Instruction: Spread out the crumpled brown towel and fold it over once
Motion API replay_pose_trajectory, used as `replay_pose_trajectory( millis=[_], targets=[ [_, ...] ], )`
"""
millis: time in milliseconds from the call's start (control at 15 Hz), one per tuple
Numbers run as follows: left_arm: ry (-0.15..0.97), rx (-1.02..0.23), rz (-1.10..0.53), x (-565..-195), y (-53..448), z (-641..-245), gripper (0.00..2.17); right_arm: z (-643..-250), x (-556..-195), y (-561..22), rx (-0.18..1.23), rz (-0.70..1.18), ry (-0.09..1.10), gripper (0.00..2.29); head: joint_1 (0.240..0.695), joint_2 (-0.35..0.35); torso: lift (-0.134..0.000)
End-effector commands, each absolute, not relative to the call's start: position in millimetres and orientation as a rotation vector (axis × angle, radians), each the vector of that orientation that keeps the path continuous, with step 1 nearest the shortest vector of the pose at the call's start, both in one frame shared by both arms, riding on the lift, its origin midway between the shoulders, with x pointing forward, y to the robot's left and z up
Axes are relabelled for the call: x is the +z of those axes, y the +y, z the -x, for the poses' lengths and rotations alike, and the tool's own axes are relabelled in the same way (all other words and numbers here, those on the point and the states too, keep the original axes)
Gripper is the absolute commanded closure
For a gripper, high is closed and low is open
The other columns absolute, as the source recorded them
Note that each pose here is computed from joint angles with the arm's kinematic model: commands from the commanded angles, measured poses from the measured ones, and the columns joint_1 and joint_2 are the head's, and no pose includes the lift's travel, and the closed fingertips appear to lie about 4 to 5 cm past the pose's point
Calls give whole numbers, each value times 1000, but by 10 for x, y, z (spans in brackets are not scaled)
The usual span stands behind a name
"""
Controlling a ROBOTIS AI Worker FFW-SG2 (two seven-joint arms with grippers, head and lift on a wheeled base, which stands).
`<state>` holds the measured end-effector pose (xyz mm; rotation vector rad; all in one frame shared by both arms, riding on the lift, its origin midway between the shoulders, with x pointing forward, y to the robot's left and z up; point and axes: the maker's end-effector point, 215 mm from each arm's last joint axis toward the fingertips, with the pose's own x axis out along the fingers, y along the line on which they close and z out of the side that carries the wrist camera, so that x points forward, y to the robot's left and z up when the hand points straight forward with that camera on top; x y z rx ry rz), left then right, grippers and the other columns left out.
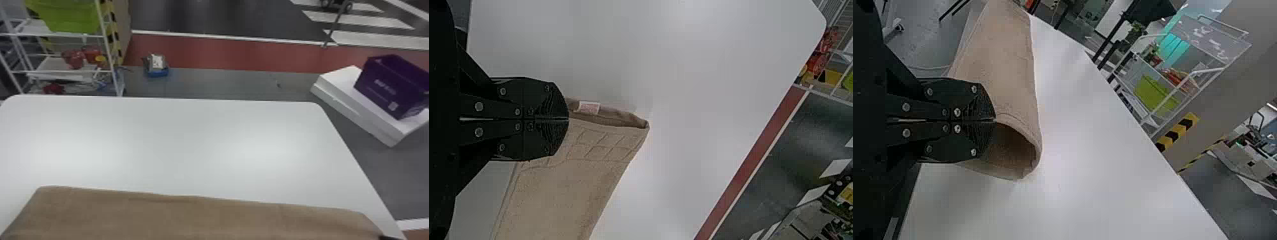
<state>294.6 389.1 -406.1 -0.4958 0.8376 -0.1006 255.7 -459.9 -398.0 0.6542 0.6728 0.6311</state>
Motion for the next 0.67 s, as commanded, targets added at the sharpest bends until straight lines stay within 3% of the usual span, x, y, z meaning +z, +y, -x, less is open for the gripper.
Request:
replay_pose_trajectory(
  millis=[0,333,400,533,600],
  targets=[
    [835,-96,499,-4059,3912,-2933,1450,-2545,-4027,-4590,636,-649,677,1656,695,-156,-123],
    [841,-108,498,-4121,3861,-2934,1443,-2528,-4166,-4528,648,-606,687,1636,695,-154,-123],
    [846,-108,499,-4148,3850,-2930,1315,-2530,-4185,-4473,659,-588,691,1487,695,-153,-123],
    [852,-111,500,-4191,3835,-2919,859,-2515,-4228,-4436,662,-569,702,1342,695,-146,-123],
    [851,-111,497,-4193,3849,-2918,370,-2510,-4239,-4443,660,-565,706,910,695,-141,-123]
  ],
)
